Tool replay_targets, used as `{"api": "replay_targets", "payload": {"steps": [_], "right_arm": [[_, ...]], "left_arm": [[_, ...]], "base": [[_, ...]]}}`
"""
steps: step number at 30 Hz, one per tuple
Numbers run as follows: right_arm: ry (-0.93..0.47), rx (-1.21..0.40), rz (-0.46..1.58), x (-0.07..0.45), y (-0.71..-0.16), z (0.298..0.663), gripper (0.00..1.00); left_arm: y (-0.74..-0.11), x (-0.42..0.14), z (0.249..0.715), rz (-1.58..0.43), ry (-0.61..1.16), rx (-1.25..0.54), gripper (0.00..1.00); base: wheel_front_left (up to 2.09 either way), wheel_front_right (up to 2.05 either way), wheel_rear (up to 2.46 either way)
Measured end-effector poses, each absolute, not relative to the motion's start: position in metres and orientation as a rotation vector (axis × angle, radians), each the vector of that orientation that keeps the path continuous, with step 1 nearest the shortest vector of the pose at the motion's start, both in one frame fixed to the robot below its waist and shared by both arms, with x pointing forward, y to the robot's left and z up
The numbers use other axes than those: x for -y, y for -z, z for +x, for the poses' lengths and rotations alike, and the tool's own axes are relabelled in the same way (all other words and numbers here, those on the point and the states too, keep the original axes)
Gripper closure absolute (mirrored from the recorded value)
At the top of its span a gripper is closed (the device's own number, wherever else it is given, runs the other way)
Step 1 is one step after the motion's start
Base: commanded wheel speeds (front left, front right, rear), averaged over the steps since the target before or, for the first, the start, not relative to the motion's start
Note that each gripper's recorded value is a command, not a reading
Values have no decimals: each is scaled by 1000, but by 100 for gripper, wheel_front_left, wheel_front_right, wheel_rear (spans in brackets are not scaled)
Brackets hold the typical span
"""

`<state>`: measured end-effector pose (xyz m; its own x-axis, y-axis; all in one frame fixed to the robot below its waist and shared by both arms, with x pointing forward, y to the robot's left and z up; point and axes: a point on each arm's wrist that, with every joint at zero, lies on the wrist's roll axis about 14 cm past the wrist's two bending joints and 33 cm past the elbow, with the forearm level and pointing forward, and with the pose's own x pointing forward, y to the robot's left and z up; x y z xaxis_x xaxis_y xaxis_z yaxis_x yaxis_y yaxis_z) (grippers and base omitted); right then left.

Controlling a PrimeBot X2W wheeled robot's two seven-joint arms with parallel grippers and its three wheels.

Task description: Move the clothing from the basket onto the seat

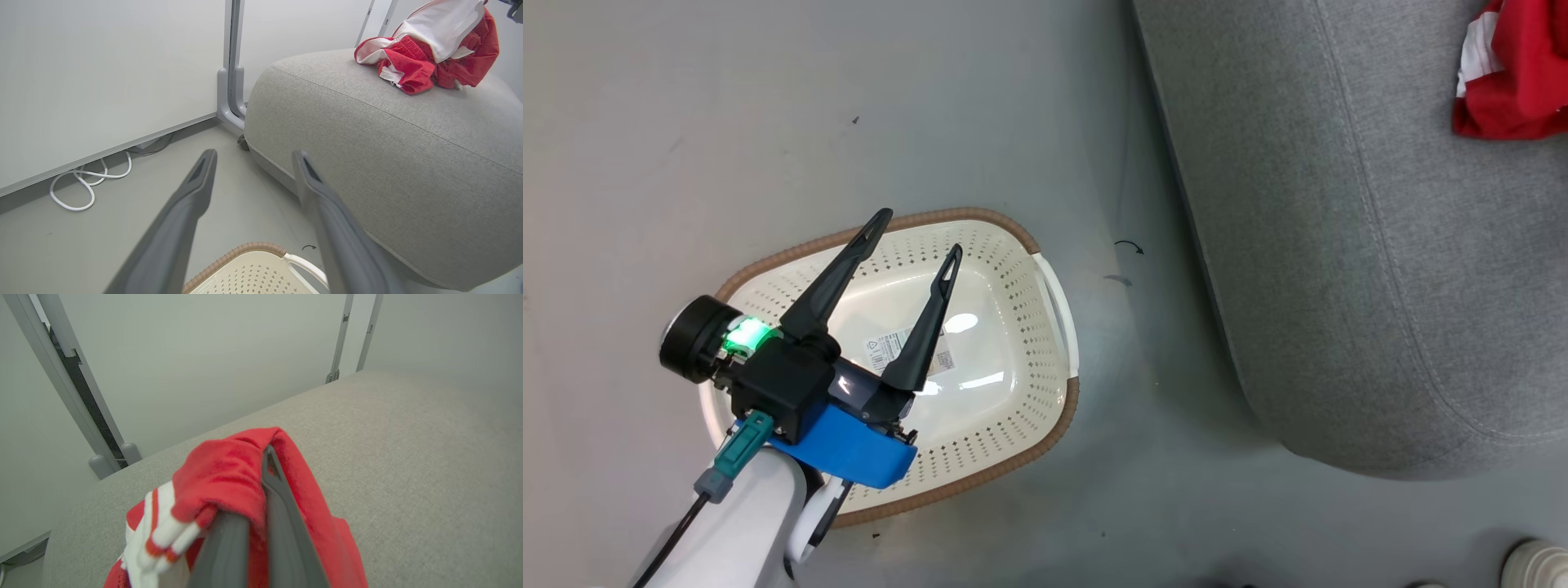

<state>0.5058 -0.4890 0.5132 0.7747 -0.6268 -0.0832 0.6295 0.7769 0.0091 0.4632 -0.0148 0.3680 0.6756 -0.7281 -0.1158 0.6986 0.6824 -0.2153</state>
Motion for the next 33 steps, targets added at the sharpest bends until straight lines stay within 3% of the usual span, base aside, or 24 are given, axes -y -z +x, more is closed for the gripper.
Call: {"api": "replay_targets", "payload": {"steps": [4,5,6,7,8,19,33], "right_arm": [[677,-194,3,486,-477,499,100],[674,-221,-8,485,-470,496,72],[675,-239,-11,485,-465,494,72],[673,-257,-16,484,-461,492,45],[670,-270,-22,483,-458,490,0],[594,-322,-44,460,-456,474,0],[450,-216,-69,412,-485,447,0]], "left_arm": [[-367,10,463,-151,794,-203,0],[-367,10,463,-150,793,-203,0],[-368,10,463,-149,791,-202,0],[-369,10,463,-147,790,-200,0],[-371,9,463,-149,788,-197,0],[-402,10,455,-155,760,-151,0],[-437,-11,432,-168,635,-130,0]], "base": [[0,0,0],[0,0,0],[0,0,0],[0,0,0],[0,0,0],[0,0,0],[0,0,0]]}}
